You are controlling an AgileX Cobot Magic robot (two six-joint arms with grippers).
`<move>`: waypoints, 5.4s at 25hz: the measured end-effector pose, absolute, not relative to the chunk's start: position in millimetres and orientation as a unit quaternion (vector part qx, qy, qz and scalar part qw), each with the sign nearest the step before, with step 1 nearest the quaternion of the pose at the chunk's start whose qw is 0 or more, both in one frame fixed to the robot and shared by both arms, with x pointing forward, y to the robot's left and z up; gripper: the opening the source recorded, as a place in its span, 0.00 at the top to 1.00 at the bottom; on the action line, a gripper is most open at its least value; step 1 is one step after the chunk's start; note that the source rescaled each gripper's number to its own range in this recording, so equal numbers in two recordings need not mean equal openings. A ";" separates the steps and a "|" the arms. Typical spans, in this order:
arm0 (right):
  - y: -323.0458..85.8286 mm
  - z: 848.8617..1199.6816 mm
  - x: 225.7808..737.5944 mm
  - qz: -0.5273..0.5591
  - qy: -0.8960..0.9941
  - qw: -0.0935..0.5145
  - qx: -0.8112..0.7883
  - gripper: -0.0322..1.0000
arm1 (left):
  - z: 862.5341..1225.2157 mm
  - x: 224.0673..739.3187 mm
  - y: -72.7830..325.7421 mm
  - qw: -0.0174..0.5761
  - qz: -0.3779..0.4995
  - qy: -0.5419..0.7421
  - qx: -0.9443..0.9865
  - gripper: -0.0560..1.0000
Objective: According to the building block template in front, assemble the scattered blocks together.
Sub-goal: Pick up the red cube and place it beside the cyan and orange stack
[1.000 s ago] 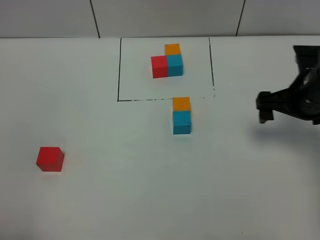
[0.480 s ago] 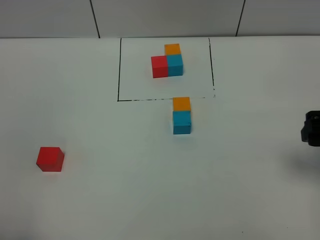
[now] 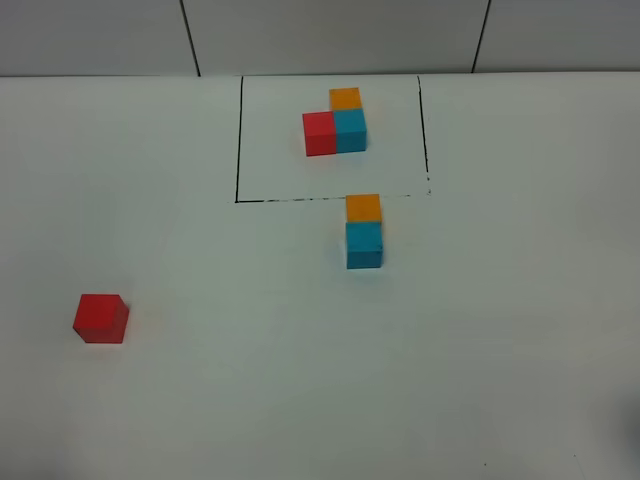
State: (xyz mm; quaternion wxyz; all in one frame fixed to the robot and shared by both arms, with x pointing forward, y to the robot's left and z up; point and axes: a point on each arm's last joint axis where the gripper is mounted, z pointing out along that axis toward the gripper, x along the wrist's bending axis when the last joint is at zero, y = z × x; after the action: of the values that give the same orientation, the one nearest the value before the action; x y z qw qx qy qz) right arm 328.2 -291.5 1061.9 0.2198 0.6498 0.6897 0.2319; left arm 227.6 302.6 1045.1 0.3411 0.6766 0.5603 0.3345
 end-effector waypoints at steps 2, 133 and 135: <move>-291.2 1065.6 314.8 0.247 0.695 0.231 0.634 0.00 | 1045.1 227.6 302.6 0.341 0.335 0.560 0.677 0.28; -300.3 1052.8 234.6 0.358 0.617 0.372 0.594 0.26 | 1045.1 227.7 304.1 0.335 0.341 0.561 0.676 0.28; -300.3 1052.8 234.6 0.358 0.617 0.372 0.594 0.26 | 1045.1 227.7 304.1 0.335 0.341 0.561 0.676 0.28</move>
State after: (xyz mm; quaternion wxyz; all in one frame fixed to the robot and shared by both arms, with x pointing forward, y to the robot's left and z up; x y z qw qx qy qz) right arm 234.6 -300.3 1052.8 0.3718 0.5941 0.6168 0.3583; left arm 227.7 304.1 1045.1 0.3348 0.6760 0.5609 0.3409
